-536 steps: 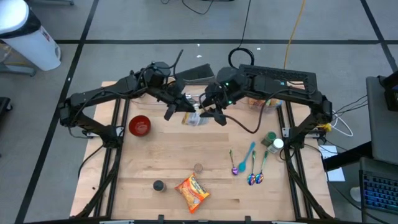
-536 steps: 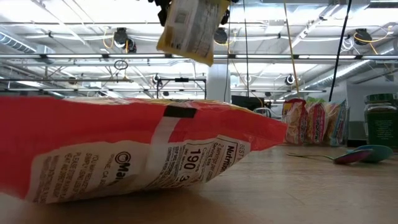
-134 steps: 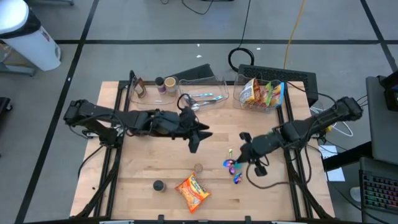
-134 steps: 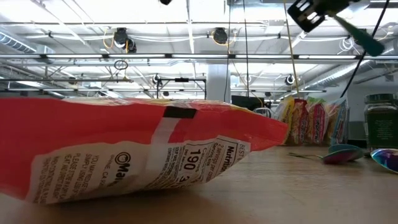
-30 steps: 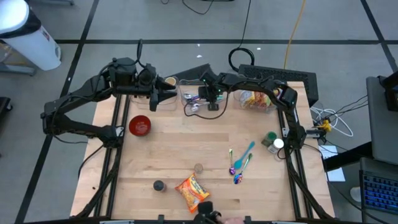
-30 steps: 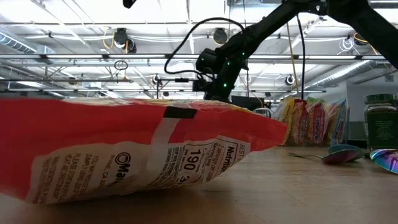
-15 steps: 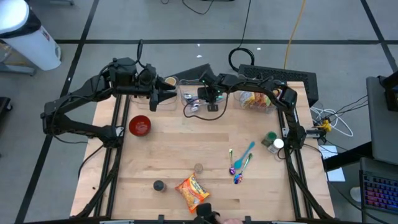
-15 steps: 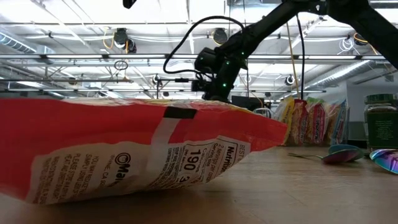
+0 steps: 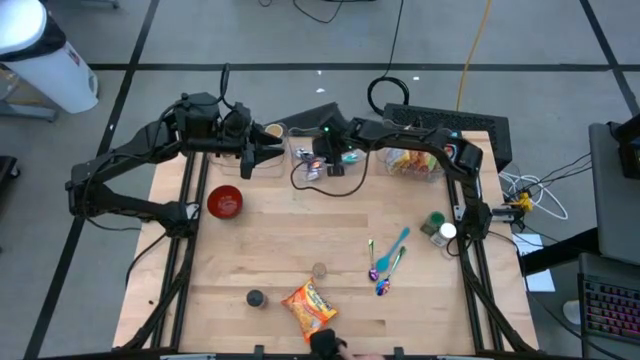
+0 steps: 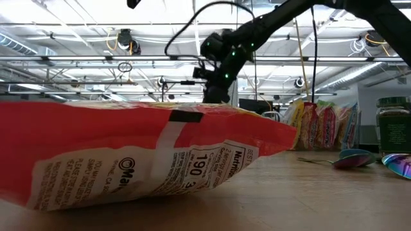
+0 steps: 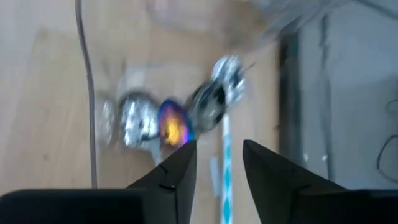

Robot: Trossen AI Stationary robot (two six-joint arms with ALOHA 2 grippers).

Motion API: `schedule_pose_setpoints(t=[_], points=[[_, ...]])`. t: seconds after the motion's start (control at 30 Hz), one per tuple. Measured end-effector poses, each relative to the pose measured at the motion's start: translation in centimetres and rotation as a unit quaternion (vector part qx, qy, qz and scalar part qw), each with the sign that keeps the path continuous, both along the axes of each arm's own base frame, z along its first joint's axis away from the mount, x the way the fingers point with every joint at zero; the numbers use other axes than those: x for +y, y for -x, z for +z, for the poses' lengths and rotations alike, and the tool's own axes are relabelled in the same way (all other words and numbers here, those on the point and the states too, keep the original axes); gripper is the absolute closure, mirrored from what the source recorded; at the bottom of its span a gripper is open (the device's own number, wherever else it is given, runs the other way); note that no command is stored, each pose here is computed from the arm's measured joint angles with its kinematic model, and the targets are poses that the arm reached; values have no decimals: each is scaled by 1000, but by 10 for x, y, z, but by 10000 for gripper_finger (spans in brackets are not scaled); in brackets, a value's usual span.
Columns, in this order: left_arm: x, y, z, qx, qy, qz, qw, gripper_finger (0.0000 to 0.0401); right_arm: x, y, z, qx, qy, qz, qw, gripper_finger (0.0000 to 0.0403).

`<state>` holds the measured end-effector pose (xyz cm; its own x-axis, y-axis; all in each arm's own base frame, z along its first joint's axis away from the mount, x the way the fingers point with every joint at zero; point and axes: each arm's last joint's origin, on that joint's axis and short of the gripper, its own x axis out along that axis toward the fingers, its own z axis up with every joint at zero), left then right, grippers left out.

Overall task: Pick & Place Food Item
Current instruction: Put the blue baby spoon into the middle transparent bin

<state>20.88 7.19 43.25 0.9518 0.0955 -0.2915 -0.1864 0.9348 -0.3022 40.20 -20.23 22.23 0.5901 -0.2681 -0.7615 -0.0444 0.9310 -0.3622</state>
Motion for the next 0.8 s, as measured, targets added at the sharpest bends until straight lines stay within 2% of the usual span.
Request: schedule_pose_setpoints(t=[0.23, 0.37, 0.57, 0.8], points=[[0, 0, 0, 0, 0, 0, 1000, 224, 7, 9, 51, -106, -15, -55, 993, 261], [0, 0, 0, -1, 0, 0, 1000, 224, 15, 16, 78, -166, -68, -66, 982, 266], [1, -2, 0, -1, 0, 0, 1000, 224, 35, 27, 111, -222, -151, -60, 961, 270], [1, -2, 1, -9, -3, 0, 1000, 224, 85, 31, 127, -276, -200, -22, 940, 270]])
